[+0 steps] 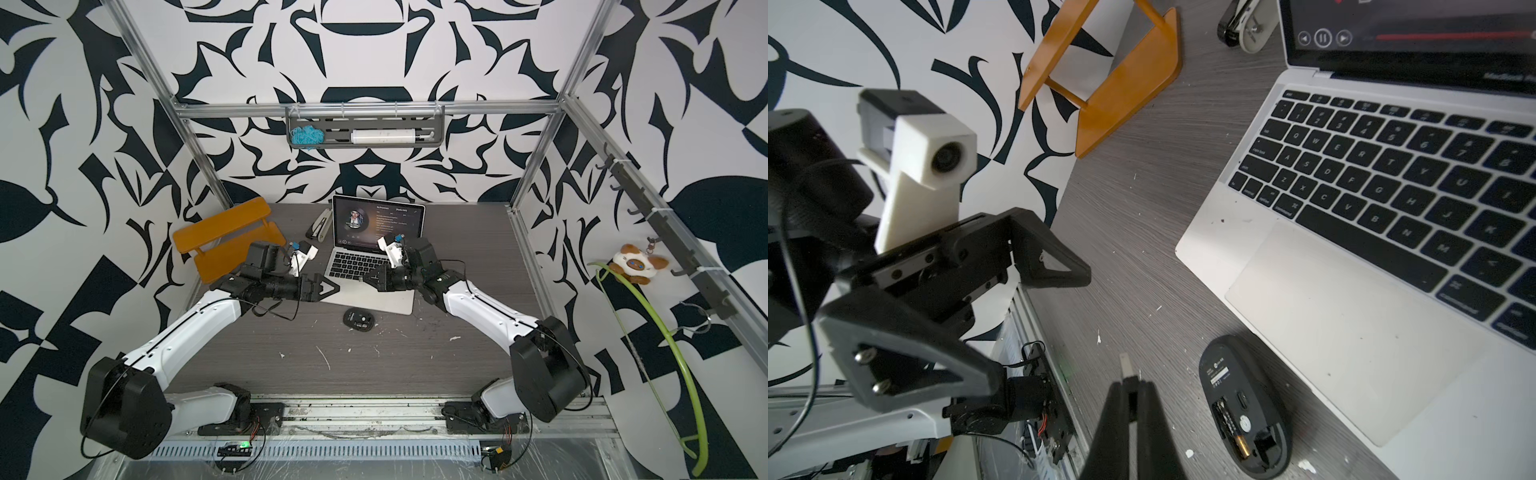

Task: Remove the wireless mouse receiver from the laptop
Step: Insert the USB plug into the mouse.

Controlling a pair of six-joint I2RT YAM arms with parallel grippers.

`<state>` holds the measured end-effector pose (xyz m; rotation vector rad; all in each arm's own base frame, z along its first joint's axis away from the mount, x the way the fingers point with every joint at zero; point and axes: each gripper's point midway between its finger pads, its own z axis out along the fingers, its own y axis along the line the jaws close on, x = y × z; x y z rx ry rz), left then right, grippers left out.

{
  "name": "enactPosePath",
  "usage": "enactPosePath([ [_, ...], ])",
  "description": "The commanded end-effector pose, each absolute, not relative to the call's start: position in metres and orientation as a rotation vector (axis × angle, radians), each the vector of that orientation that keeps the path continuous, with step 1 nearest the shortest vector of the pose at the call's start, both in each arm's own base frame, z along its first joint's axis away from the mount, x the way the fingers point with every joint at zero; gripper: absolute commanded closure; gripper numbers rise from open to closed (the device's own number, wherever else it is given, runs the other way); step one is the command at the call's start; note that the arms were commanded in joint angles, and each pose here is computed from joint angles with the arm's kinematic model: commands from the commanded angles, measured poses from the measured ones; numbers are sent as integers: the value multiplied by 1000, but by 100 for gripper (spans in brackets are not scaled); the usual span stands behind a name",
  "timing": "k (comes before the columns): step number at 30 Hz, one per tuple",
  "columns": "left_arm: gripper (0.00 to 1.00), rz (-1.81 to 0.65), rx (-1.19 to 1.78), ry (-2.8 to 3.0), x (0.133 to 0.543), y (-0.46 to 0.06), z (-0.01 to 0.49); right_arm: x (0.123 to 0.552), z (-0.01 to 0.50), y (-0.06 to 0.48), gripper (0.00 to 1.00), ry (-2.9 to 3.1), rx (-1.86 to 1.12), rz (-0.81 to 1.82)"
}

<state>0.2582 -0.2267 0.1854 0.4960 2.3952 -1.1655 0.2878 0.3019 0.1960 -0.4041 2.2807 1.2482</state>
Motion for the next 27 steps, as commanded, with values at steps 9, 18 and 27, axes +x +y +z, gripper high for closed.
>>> enactPosePath([
  [9, 1, -761, 1258, 2062, 219, -265, 213, 270, 197, 259, 100, 2254, -416, 1006],
  [18, 1, -548, 1648, 1874, 199, -252, 177, 250, 191, 253, 100, 2274, -407, 1056],
  [27, 1, -408, 1852, 1788, 199, -239, 135, 232, 185, 249, 100, 2316, -376, 1111],
])
